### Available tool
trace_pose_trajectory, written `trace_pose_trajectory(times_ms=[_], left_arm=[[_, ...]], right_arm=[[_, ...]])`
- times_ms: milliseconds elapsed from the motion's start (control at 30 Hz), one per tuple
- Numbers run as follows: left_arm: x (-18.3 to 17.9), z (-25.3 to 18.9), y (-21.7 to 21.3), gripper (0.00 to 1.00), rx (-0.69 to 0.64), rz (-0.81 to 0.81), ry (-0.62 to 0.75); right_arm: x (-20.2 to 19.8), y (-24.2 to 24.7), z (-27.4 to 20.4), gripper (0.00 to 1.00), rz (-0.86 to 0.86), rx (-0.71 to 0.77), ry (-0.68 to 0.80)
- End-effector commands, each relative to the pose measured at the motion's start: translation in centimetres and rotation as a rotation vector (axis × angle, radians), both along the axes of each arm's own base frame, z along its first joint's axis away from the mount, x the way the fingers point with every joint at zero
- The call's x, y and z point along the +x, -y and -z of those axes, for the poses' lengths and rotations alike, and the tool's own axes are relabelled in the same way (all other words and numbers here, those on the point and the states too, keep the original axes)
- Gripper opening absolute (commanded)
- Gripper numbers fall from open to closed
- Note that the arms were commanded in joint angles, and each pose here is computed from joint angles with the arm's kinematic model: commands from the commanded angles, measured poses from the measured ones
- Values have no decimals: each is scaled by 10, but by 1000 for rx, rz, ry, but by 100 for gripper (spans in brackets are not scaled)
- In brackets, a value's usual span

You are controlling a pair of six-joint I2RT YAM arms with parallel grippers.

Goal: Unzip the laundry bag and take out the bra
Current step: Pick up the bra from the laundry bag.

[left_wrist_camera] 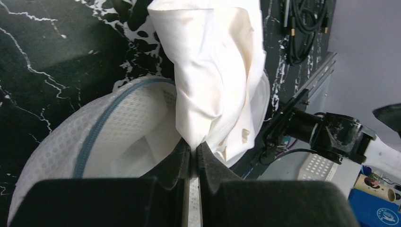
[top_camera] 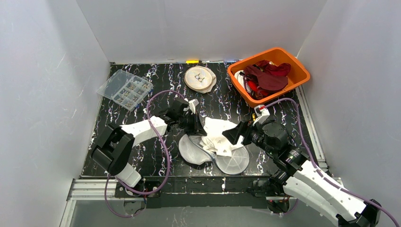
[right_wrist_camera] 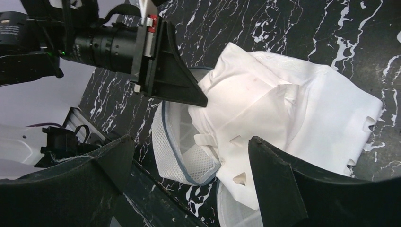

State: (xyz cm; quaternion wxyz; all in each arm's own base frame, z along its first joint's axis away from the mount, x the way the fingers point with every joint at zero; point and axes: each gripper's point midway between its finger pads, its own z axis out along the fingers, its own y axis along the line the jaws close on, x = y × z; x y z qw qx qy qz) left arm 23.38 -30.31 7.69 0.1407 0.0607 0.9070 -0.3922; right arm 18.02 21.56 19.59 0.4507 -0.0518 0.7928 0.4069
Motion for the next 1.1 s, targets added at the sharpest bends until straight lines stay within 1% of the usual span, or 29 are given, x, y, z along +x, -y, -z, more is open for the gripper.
trace_pose_trajectory(times_ms=[0,167,267,333,400,500,600,733,833,900,933,1067], left_arm=[[-5,-52,6,0,-117,37,65],[-8,-110,11,0,-225,70,164],[-9,-146,10,0,-268,92,246],[-10,-165,6,0,-259,107,306],[-6,-183,-1,0,-218,112,387],[0,-213,-13,0,-147,151,554],[8,-232,-30,0,-23,190,741],[18,-247,-56,0,201,249,1039],[21,-245,-64,0,441,365,1253],[20,-239,-63,0,585,470,1367],[24,-238,-67,0,667,494,1414],[31,-235,-71,0,866,610,1601]], right_arm=[[5,6,-47,98,33,44,86],[2,15,-82,99,42,37,151],[4,21,-99,99,72,28,153],[6,25,-112,99,101,24,148],[7,27,-126,99,117,38,145],[8,26,-146,99,138,89,120],[16,26,-155,99,191,116,80],[25,26,-160,99,242,124,32],[28,18,-166,99,237,148,6],[29,12,-171,99,220,173,-2],[29,8,-174,99,210,187,-5],[30,-9,-177,99,158,217,-43]])
